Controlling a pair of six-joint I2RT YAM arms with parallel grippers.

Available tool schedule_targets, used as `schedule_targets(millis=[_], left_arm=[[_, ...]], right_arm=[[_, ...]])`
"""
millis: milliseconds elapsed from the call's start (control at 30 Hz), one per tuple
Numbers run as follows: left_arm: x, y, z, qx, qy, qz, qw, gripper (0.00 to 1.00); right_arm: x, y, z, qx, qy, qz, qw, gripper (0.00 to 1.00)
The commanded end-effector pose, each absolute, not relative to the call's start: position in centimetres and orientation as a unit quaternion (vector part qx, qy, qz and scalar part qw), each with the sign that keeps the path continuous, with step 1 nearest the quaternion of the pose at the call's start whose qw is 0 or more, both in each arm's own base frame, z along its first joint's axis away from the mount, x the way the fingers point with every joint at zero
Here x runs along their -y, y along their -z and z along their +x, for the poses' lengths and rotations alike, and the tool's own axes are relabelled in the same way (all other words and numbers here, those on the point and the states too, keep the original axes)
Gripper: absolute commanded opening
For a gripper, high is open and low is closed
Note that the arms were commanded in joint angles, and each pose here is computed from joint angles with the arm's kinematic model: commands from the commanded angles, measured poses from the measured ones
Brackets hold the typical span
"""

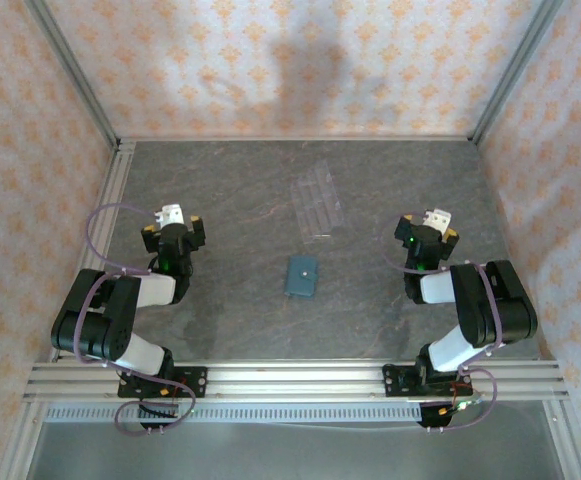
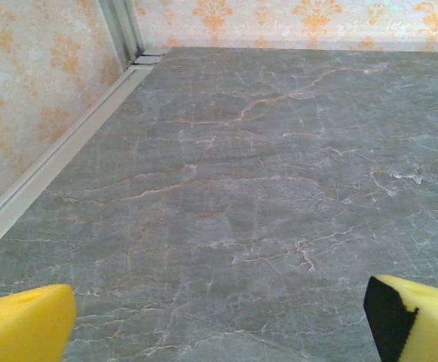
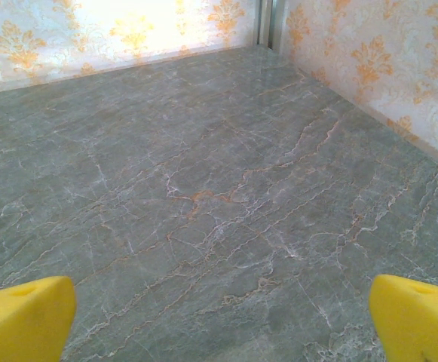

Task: Put the credit cards into the card holder

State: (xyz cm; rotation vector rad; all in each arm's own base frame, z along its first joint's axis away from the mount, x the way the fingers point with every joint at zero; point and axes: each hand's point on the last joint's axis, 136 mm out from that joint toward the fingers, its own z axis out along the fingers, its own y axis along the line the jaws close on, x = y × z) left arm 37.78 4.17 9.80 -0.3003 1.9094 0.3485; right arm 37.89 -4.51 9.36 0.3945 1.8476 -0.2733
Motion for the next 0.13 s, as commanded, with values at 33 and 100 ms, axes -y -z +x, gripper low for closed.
schedule_targets(millis=[33,100], left_arm=[[-4.02,-9.99,38.39,-0.812,-0.139,-0.119,0.554,0.99],[-4.07,-10.02,38.39,-0.811,-0.139,-0.12,0.555,0.99]], right_arm=[[4.56,-9.82,38.36,-0.785,0.111,0.175,0.583,0.99],[4.58,-9.82,38.36,-0.785,0.111,0.175,0.583,0.99]])
